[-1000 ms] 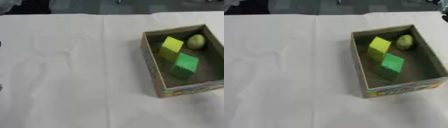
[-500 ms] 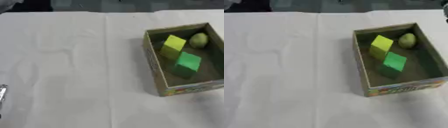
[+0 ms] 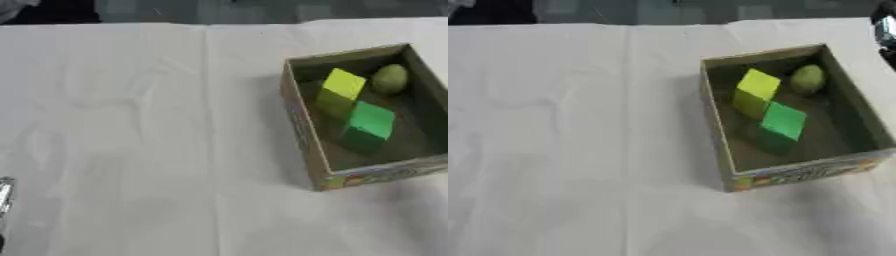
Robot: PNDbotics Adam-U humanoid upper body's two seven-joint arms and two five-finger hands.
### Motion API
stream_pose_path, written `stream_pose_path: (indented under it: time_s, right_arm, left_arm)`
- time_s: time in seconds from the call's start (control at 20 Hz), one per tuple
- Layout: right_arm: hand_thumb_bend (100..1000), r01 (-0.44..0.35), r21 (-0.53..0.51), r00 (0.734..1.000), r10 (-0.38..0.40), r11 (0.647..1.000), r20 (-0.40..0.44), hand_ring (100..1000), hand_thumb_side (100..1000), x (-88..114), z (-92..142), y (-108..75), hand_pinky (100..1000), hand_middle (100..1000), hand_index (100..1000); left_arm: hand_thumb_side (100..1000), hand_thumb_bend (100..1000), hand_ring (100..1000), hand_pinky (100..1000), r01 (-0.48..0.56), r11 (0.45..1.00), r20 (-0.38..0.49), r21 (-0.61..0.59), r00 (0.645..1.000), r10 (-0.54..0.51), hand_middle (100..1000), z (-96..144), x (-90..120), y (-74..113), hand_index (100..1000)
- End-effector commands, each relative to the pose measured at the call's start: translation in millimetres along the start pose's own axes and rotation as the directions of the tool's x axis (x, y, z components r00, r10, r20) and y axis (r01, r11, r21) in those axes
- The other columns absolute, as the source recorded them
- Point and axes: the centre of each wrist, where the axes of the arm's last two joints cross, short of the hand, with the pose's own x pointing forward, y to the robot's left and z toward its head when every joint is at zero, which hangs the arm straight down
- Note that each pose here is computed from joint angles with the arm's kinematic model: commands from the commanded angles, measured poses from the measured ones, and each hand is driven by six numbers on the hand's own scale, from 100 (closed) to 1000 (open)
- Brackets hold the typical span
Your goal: Pick up the objects with one hand, pass them to the other hand, and then place them into the box on the other side of the table.
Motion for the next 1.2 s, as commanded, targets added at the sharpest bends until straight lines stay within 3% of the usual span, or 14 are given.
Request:
stream_pose_path:
  time_s: [0.05, 1.2]
  right_arm:
    - [162, -0.013, -0.012, 1.000, 0.014, 1.000, 0.006, 814, 363, 3.8, -1.7, -5.6, 954, 925, 916]
    - [166, -0.001, -0.019, 1.000, 0.001, 1.000, -0.018, 794, 366, 5.6, 1.0, -3.4, 951, 921, 914]
  left_arm:
    - [789, 293, 719, 864, 0.004, 1.000, 0.037, -0.001, 0.999, -0.004, 661, -5.9, 6.7, 1.3, 836]
    - [776, 298, 705, 859, 0.011, 1.000, 0.017, 0.022, 1.000, -0.012, 647, -1.7, 1.3, 6.3, 829]
